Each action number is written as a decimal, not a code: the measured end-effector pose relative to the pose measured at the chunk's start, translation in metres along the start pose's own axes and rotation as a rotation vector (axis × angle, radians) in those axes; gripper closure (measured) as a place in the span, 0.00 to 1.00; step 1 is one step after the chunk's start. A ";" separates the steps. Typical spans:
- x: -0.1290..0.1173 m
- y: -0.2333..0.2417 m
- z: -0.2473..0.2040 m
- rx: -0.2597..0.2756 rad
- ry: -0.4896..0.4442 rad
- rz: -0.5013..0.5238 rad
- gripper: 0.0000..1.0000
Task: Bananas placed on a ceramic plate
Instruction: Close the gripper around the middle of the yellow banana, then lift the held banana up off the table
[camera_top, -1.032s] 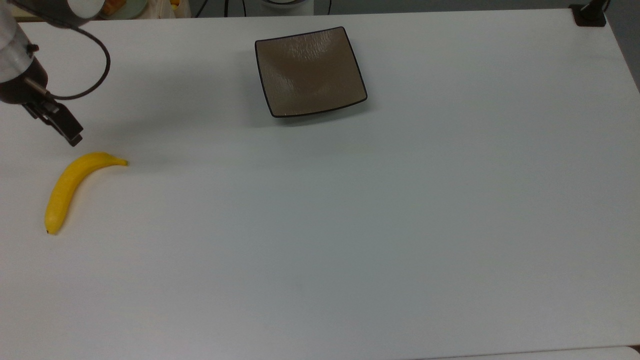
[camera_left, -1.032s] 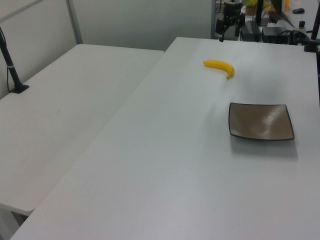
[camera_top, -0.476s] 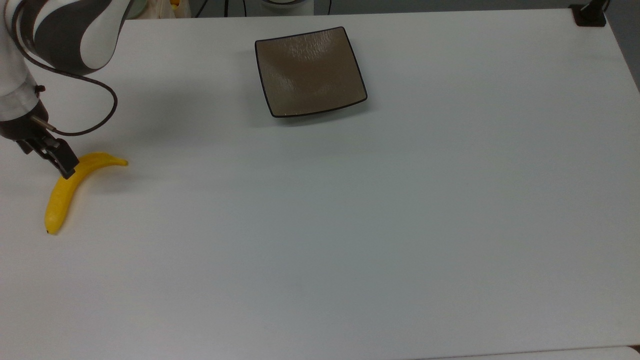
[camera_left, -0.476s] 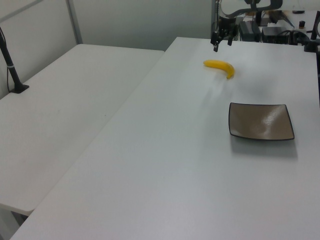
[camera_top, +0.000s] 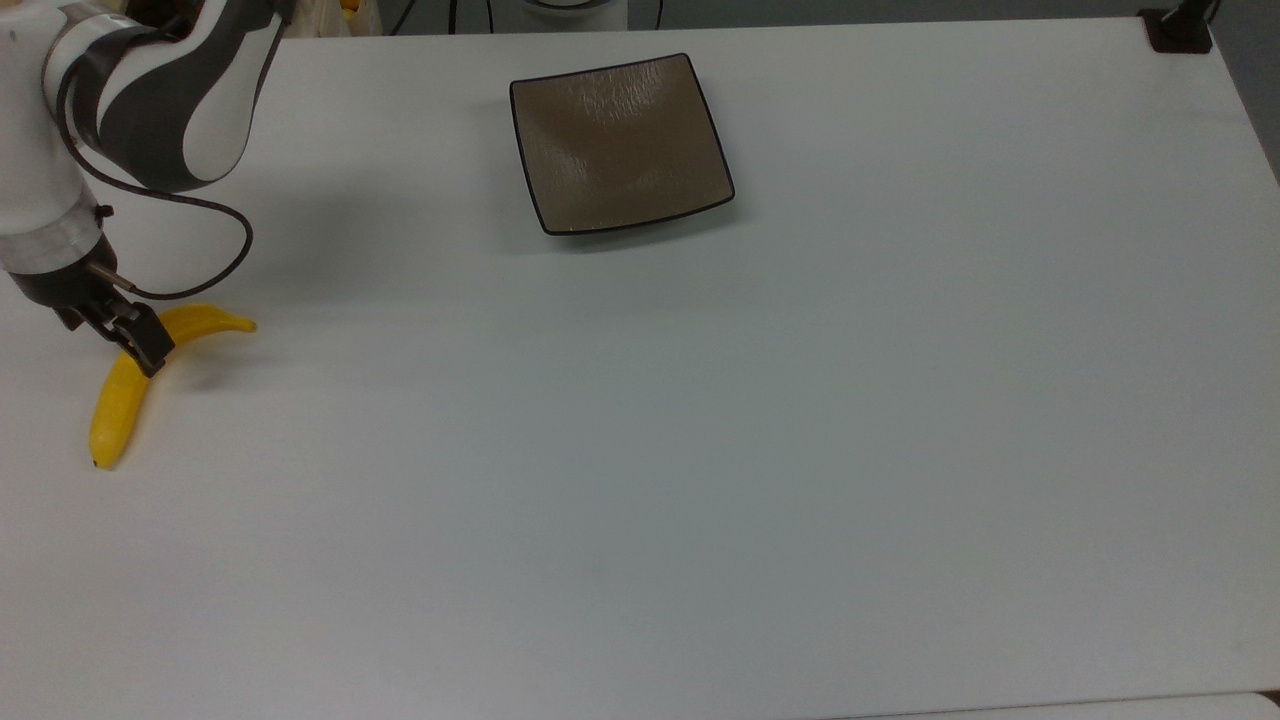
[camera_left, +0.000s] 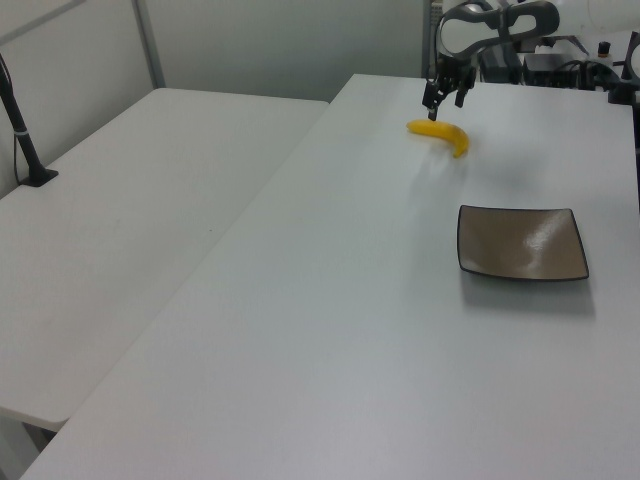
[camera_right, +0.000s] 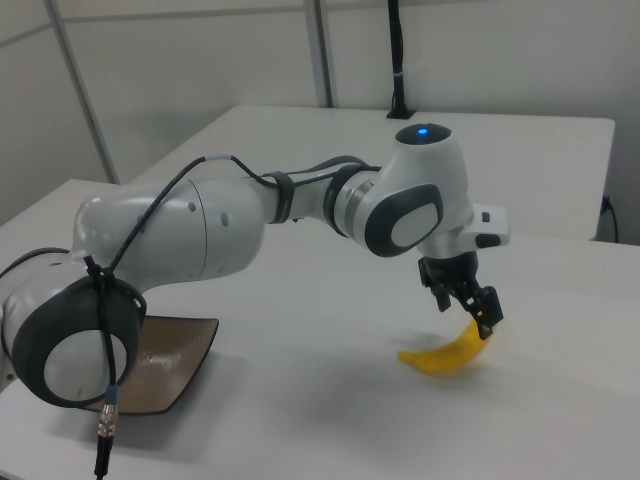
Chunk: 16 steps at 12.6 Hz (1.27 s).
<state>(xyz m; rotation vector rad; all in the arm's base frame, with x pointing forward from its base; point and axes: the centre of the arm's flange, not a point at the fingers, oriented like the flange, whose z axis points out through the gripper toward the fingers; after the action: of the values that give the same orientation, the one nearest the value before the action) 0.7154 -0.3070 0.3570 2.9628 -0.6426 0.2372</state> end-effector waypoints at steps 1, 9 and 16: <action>-0.001 0.000 0.003 -0.001 -0.006 0.000 0.00; -0.008 0.001 0.033 -0.007 -0.029 0.000 0.01; -0.009 -0.002 0.035 -0.005 -0.032 -0.092 0.56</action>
<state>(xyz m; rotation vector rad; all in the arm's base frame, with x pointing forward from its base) 0.7131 -0.3063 0.3208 2.9876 -0.5071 0.1803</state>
